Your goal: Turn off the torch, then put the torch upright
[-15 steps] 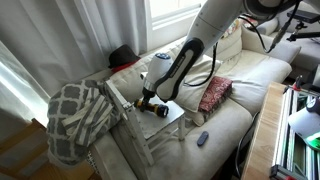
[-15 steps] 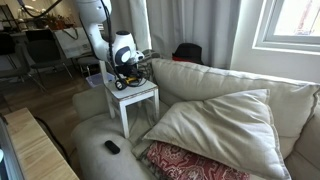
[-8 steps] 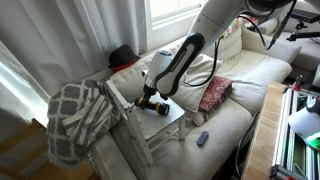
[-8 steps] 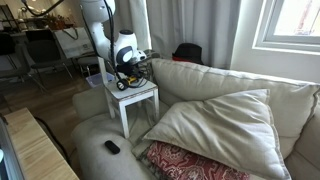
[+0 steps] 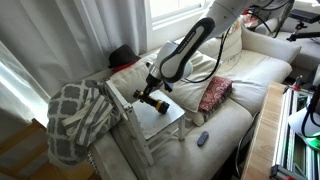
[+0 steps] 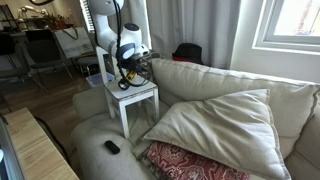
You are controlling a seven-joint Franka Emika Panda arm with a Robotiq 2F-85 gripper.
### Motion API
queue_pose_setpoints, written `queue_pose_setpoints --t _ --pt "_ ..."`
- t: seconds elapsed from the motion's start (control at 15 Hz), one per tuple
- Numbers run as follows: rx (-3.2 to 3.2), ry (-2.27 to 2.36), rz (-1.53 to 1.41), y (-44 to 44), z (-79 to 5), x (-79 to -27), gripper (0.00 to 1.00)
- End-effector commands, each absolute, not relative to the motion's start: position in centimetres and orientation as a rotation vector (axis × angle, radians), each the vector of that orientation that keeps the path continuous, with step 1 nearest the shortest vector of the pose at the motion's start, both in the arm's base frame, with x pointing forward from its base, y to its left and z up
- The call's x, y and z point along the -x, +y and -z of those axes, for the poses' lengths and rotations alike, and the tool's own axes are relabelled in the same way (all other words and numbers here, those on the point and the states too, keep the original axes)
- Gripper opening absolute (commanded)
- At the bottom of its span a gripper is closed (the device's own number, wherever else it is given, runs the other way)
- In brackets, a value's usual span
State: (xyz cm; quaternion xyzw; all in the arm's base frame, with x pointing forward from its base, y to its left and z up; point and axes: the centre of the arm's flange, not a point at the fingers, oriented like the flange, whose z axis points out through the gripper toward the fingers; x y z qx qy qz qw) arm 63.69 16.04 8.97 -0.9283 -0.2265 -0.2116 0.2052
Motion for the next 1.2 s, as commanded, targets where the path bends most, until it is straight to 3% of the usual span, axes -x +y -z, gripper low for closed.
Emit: queue_pose_setpoints --t 0.0,1.13 --pt "2.486 -0.717 0.665 14.7 -10.7 -61.3 0.25" --pt "2.27 -0.835 0.978 13.5 -12.4 -57.2 0.25"
